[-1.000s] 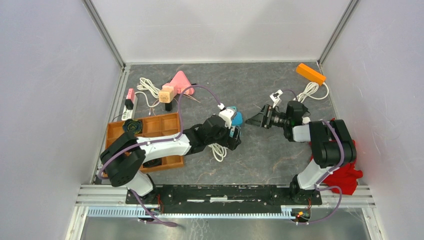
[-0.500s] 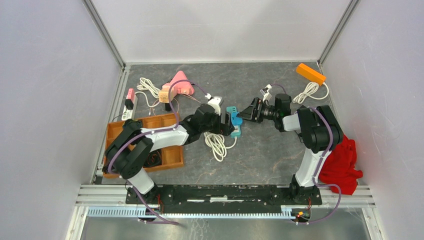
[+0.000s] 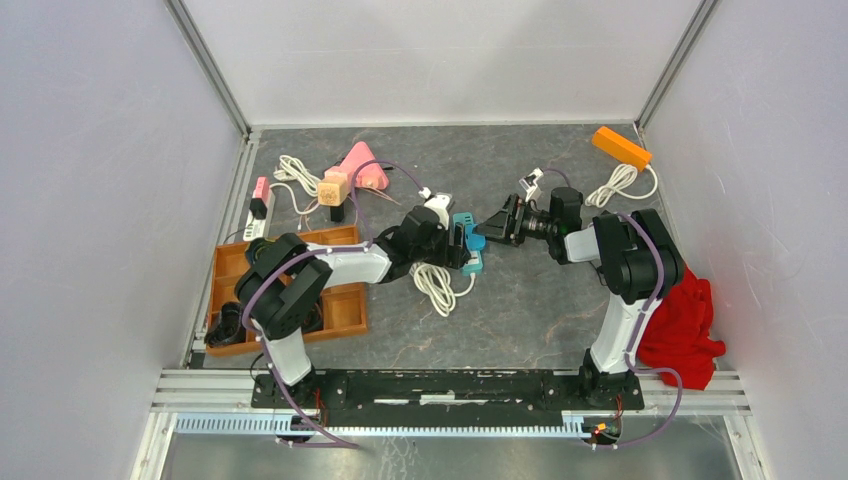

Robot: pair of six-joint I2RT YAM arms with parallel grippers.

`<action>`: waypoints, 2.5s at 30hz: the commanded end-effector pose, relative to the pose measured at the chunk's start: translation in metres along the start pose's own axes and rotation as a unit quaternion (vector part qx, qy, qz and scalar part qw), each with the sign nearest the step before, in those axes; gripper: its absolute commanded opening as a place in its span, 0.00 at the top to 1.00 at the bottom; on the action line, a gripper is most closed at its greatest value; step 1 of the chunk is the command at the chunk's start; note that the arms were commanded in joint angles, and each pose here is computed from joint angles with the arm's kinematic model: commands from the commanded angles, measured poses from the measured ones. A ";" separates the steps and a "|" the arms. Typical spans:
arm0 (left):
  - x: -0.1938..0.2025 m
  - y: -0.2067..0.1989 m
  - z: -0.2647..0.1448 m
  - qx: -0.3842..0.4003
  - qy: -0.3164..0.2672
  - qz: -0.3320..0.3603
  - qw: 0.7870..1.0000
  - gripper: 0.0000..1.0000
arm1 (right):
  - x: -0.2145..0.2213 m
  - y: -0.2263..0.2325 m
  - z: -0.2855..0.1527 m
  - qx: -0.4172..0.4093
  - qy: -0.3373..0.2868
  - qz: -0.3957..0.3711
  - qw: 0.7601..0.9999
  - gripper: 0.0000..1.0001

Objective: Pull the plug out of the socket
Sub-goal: Remove the plug from the socket.

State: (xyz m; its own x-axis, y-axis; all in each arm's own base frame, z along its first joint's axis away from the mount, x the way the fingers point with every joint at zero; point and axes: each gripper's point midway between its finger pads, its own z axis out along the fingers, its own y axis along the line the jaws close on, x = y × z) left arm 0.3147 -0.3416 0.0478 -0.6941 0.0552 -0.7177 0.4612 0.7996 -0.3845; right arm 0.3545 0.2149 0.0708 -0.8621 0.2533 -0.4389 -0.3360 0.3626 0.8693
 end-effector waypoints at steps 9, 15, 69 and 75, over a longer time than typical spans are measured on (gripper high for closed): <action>0.008 0.006 0.013 -0.017 0.022 0.001 1.000 0.37 | -0.019 0.059 -0.007 -0.101 -0.021 -0.037 0.994 0.19; 0.006 -0.001 0.012 0.001 0.023 0.005 1.000 0.36 | -0.008 0.068 -0.001 -0.119 -0.010 -0.031 0.992 0.23; -0.065 -0.002 0.015 -0.250 -0.009 0.029 0.968 0.41 | -0.044 0.004 -0.056 -0.002 -0.082 -0.059 0.995 0.34; -0.067 -0.002 0.004 -0.249 -0.017 0.024 0.968 0.53 | -0.044 0.007 -0.056 -0.008 -0.079 -0.061 0.995 0.35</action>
State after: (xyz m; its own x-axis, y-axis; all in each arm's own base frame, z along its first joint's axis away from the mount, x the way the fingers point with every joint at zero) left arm 0.3611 -0.3570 0.0762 -0.6758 0.1316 -0.7253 0.2076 0.9781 -0.0160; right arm 0.3595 0.1559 0.0848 -0.7951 0.3598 -0.4882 -0.3523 0.3811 0.8548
